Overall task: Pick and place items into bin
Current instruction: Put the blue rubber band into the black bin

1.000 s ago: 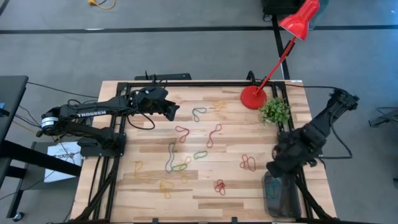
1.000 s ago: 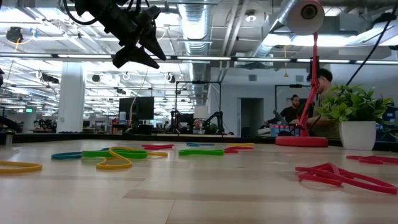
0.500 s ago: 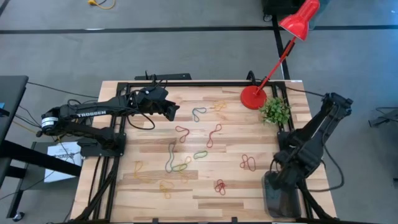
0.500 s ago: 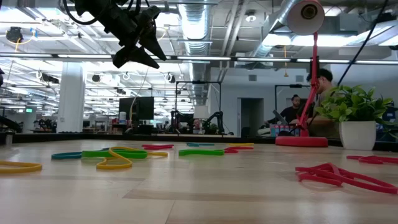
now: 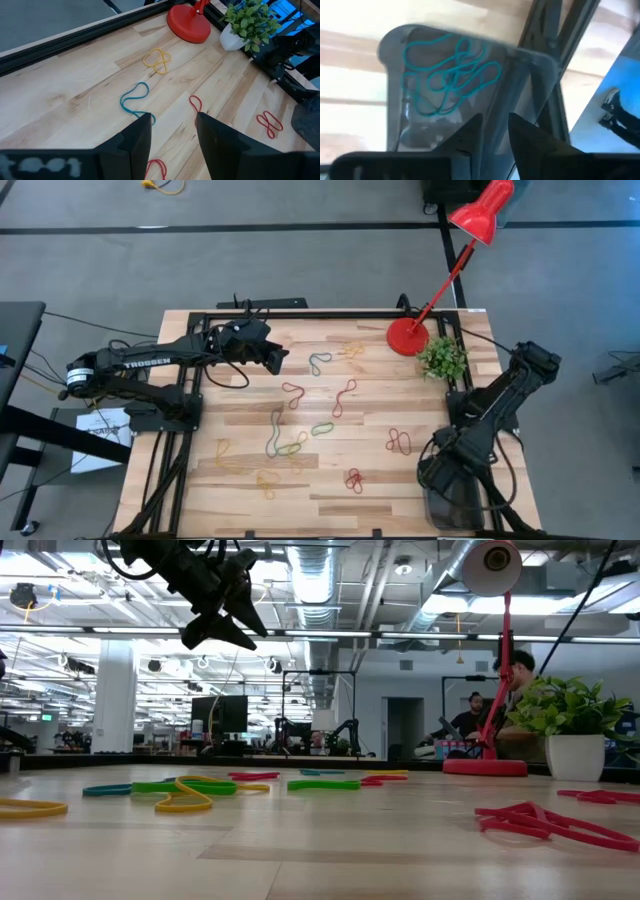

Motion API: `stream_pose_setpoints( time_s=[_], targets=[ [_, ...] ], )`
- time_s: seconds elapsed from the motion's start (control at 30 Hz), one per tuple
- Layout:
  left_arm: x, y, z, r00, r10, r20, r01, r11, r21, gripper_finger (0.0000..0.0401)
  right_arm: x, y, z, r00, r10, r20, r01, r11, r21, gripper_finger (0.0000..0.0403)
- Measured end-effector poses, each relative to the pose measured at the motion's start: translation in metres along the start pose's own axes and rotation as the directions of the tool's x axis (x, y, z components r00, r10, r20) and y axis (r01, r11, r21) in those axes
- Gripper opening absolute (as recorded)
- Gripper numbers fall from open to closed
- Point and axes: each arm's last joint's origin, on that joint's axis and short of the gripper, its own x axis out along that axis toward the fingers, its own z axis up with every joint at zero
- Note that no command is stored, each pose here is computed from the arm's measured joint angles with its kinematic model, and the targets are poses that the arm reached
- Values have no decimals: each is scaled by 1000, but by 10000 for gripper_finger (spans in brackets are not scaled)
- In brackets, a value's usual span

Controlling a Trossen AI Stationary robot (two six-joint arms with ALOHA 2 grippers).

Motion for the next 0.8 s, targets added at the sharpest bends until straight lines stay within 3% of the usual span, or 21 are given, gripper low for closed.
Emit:
stream_pose_setpoints(
  time_s=[0.17, 0.3, 0.43, 0.57, 0.7, 0.8],
  targets=[
    [0, -1, 0, 1000, -19, -11, 19, 1000, -13, 146, -21, 3, 9, 986, 138, -97, -144, 988, -54, 100],
    [0, -1, 0, 1000, -21, -12, 21, 999, -47, 146, -52, -12, 17, 960, 258, -106, -264, 963, -50, 102],
    [0, -1, 0, 1000, -21, -12, 20, 999, -48, 146, -80, -34, 31, 906, 419, 62, -410, 905, -112, 102],
    [0, -1, 0, 1000, -21, -12, 20, 999, -48, 146, -94, -46, 54, 778, 526, 344, -497, 850, -175, 102],
    [0, -1, 0, 1000, -18, -10, 17, 999, -48, 146, -105, -40, 78, 647, 528, 549, -469, 844, -260, 102],
    [0, 0, 0, 1000, -16, -9, 15, 998, -59, 146, -110, -27, 97, 615, 498, 611, -390, 866, -313, 102]
  ],
)
